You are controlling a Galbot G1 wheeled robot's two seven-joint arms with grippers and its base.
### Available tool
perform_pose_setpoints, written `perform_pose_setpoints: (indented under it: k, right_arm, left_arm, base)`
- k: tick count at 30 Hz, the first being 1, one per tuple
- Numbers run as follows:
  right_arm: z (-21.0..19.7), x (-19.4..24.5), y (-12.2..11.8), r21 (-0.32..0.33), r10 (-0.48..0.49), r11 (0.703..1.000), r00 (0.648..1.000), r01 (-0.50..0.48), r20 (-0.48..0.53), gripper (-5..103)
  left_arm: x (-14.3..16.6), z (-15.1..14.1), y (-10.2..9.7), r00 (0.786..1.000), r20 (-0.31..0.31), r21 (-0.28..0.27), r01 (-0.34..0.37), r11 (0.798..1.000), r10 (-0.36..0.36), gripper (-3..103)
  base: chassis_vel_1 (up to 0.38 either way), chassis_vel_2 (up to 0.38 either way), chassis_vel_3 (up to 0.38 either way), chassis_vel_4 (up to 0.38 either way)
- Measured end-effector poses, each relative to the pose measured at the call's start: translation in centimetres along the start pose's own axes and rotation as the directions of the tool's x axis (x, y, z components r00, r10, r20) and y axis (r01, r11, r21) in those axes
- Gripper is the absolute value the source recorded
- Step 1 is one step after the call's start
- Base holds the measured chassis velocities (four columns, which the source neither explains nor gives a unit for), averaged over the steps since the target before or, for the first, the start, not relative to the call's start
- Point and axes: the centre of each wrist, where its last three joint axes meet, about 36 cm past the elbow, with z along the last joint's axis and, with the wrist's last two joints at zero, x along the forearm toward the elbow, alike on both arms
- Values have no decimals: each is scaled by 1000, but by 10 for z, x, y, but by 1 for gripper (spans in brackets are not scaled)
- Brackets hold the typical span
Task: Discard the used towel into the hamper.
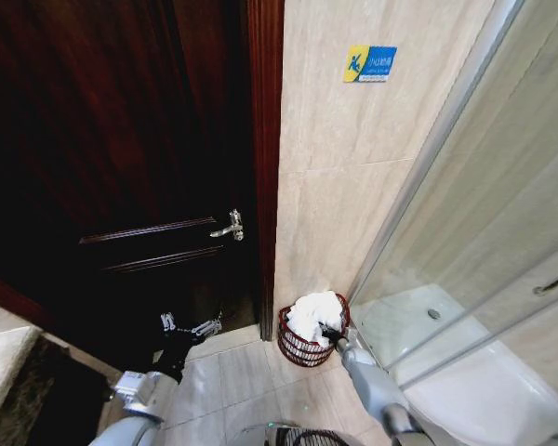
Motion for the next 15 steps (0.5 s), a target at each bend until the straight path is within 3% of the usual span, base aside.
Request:
perform_pose_setpoints:
  k: [9,11,15]
  right_arm:
    - [4,4,-8,-28,117,993,992,-118,-44,1]
    - [5,10,-9,-22,117,993,993,-117,-28,11]
    - [9,18,-11,-27,85,996,996,-85,-9,21]
  left_arm:
    - [0,0,0,1000,0,0,0,1000,0,100]
    - [0,0,0,1000,0,0,0,1000,0,100]
    - [0,0,0,1000,0,0,0,1000,0,100]
  base:
    - [0,0,0,0]
    - [0,0,0,0]
    - [0,0,0,0]
